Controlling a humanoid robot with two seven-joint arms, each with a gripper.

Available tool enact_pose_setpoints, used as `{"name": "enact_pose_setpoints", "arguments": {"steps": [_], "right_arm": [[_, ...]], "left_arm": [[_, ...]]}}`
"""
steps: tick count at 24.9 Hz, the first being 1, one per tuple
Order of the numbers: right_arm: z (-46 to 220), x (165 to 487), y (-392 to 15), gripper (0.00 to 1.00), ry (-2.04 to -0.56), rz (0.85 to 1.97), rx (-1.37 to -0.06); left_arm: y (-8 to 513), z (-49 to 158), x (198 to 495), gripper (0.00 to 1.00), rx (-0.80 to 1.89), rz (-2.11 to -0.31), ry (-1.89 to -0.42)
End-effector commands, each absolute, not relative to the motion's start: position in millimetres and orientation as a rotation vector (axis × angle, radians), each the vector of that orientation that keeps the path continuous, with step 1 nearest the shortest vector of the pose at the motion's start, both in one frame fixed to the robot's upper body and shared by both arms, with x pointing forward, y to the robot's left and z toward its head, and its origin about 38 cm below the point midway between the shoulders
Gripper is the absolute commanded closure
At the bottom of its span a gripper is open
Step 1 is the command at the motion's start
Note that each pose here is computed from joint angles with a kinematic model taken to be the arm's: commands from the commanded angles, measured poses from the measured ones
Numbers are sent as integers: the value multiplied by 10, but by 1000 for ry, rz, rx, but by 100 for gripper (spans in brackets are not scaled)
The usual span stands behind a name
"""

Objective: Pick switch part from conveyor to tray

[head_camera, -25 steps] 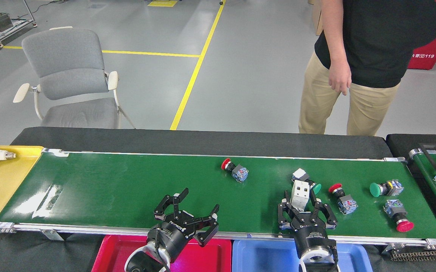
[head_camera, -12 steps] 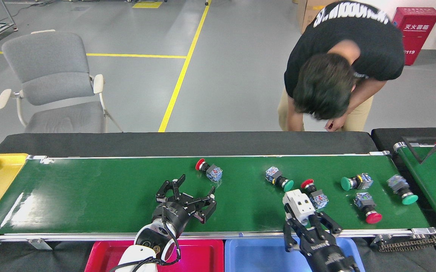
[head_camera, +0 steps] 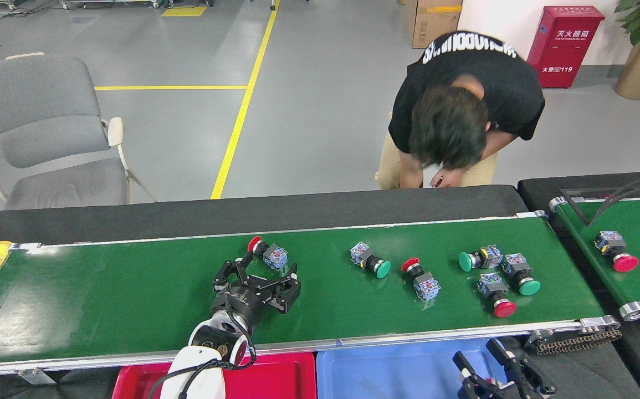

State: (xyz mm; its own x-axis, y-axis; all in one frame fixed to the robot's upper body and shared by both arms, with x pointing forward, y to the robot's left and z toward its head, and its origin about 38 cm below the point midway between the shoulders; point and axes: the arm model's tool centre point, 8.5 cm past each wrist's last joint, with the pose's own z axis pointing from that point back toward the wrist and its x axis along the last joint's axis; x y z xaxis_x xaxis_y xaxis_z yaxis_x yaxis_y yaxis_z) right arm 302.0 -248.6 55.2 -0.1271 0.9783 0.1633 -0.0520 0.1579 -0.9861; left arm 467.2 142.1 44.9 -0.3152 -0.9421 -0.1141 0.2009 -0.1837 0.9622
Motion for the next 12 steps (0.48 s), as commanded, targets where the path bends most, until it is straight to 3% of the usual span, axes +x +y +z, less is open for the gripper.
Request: {"name": "enact_pose_setpoints", "arguments": {"steps": [1, 8, 9, 12], "right_arm": [[589, 3057, -2468, 1, -1310, 1179, -1029], [519, 3229, -2330, 1, -1233, 1201, -1039], [515, 3289, -2294, 1, -1230, 1208, -1043], [487, 3489, -2167, 1, -1210, 1225, -1053]], "left_arm": [[1448, 560, 4769, 0, 1006, -1618, -1189], [1636, 537, 4972, 4, 1020, -1561, -1108], [1649, 532, 4987, 12, 1025, -1553, -1096], [1676, 525, 4996, 55, 1031, -1535, -1083]]}}
